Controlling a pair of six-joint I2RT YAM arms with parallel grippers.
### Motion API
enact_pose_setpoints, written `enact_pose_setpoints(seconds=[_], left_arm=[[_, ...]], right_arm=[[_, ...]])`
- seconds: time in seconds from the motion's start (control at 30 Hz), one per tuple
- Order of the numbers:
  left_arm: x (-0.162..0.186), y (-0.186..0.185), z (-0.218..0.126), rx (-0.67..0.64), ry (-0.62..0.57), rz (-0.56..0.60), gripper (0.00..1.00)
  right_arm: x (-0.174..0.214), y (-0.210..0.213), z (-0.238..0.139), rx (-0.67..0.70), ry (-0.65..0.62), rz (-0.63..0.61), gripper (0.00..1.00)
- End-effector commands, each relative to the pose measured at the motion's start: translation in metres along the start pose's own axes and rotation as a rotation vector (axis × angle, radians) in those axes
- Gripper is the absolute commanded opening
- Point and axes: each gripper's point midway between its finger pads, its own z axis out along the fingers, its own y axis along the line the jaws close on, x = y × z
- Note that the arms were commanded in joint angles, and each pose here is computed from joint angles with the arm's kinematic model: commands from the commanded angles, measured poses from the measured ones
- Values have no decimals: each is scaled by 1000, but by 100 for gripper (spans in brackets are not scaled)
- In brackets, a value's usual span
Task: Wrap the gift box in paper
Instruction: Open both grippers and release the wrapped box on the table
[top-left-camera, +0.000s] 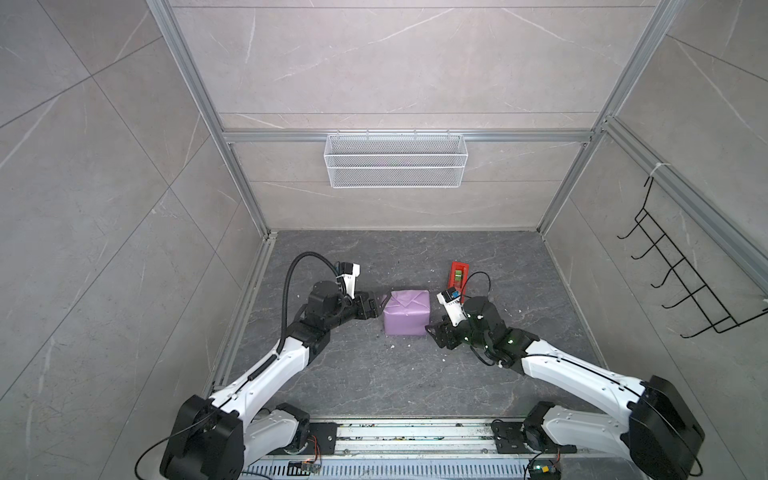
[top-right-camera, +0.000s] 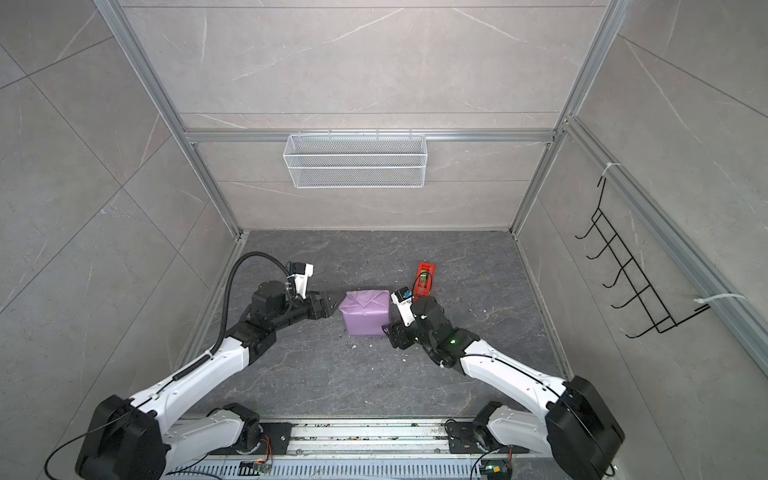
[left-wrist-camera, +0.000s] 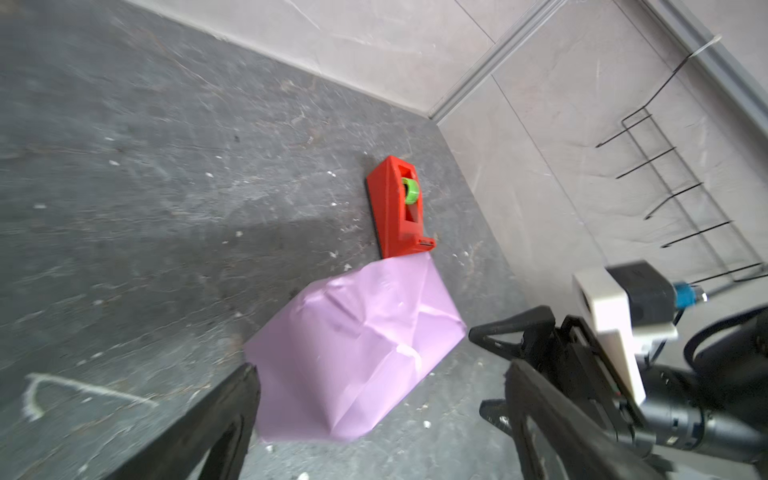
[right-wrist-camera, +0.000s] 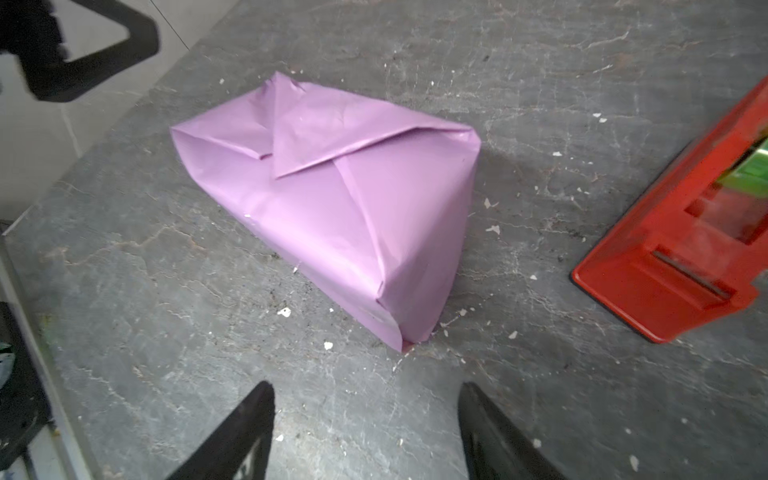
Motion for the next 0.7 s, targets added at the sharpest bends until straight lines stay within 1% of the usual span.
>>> enact_pose_setpoints(seconds=[0.0, 0.07, 0.13, 0.2, 0.3, 0.4, 0.53, 0.67], left_arm=[[45, 22, 3, -105, 78, 125, 93], [55, 21, 13, -110, 104, 160, 93], [59, 25, 26, -121, 145, 155, 92], [57, 30, 38, -146, 159, 142, 90], [39, 33, 48, -189, 138, 144, 87], [16, 35, 59, -223, 127, 146, 86], [-12, 47, 74, -232, 131, 49, 85], [-33, 42, 76, -176, 109, -28, 85]], right_arm=[[-19, -2, 14, 26, -49, -6, 73], [-23, -6, 21, 49, -53, 7, 73], [-28, -8, 27, 62, -52, 16, 73], [-34, -10, 32, 69, -48, 23, 72], [-48, -13, 36, 80, -49, 43, 71], [-65, -26, 41, 101, -36, 92, 70], [-93, -49, 52, 80, -46, 219, 70], [-106, -59, 55, 71, -53, 252, 71]])
